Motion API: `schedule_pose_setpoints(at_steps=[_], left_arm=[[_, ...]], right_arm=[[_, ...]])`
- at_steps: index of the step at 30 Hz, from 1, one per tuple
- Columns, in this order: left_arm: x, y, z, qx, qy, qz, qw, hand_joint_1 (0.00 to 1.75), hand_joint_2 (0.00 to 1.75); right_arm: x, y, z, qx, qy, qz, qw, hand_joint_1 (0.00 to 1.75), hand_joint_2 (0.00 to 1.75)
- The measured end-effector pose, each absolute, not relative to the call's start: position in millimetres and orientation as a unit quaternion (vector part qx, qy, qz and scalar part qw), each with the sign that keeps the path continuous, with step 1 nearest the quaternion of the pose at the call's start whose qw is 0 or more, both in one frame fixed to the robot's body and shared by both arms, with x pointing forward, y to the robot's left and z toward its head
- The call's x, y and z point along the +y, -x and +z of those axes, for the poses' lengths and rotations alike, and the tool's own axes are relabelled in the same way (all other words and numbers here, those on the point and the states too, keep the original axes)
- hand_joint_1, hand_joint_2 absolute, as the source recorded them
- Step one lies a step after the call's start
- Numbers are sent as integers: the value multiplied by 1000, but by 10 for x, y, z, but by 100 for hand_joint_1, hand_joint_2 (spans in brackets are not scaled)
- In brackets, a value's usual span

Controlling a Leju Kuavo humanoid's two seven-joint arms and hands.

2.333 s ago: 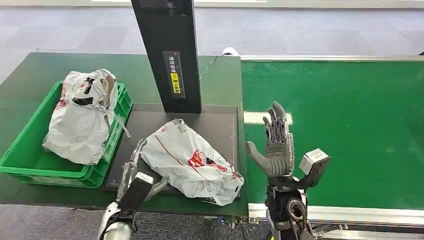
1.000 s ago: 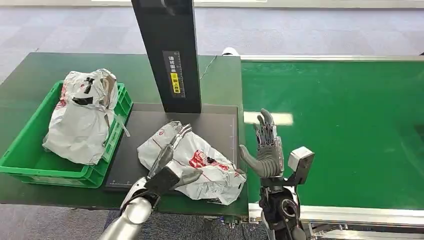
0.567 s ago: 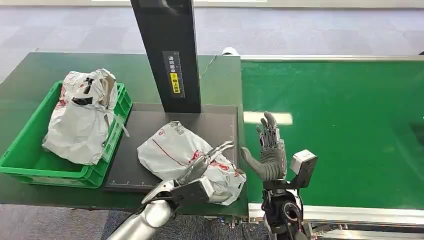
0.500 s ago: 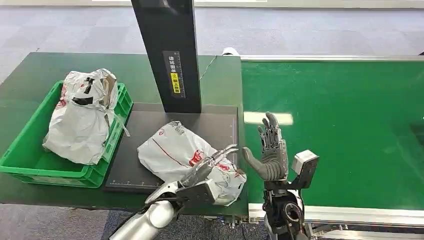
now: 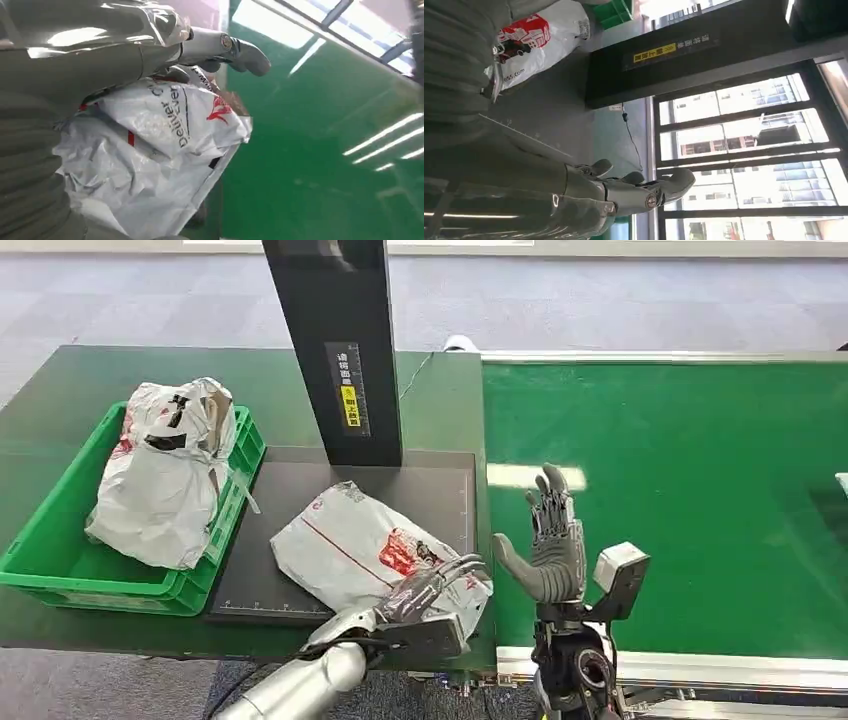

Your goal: Moved the parcel from conveyor to table for the left to box.

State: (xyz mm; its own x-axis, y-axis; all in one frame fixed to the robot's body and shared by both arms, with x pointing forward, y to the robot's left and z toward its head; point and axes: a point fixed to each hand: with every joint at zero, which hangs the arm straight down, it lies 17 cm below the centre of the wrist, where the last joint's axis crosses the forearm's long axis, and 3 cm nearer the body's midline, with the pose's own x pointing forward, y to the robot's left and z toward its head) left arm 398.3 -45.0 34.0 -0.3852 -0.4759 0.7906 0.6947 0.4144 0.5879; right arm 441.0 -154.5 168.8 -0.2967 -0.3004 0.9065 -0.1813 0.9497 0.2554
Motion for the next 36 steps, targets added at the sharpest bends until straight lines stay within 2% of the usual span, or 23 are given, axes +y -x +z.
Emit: schedule_pose_setpoints(at_steps=[1, 2, 3, 4, 19, 26, 31, 36], left_arm=[[-407, -4036, 314, -636, 74, -539, 547, 5, 175], [-374, -4076, 294, -635, 64, -543, 546, 134, 175], [-347, -4107, 277, -633, 56, -547, 545, 164, 175], [-327, -4126, 258, -631, 50, -551, 544, 175, 175], [-243, -4218, 212, -625, 33, -568, 535, 175, 175], [-210, -4262, 323, -653, 32, -540, 530, 175, 175], [-64, -4345, 527, -696, 36, -461, 550, 175, 175], [358, -4531, 1152, -773, 48, -310, 552, 175, 175]], right_arm=[[-1546, -4419, 1703, -804, -150, -52, 573, 0, 175], [-1545, -4428, 1715, -805, -151, -52, 572, 0, 175], [-1547, -4436, 1728, -805, -151, -53, 571, 0, 175], [-1548, -4441, 1738, -806, -152, -53, 570, 0, 175], [-1541, -4495, 1840, -810, -160, -55, 561, 0, 175], [-1543, -4503, 1809, -808, -163, -58, 563, 0, 175], [-1561, -4466, 1730, -804, -161, -58, 569, 0, 175], [-1603, -4407, 1620, -800, -157, -60, 576, 0, 175]])
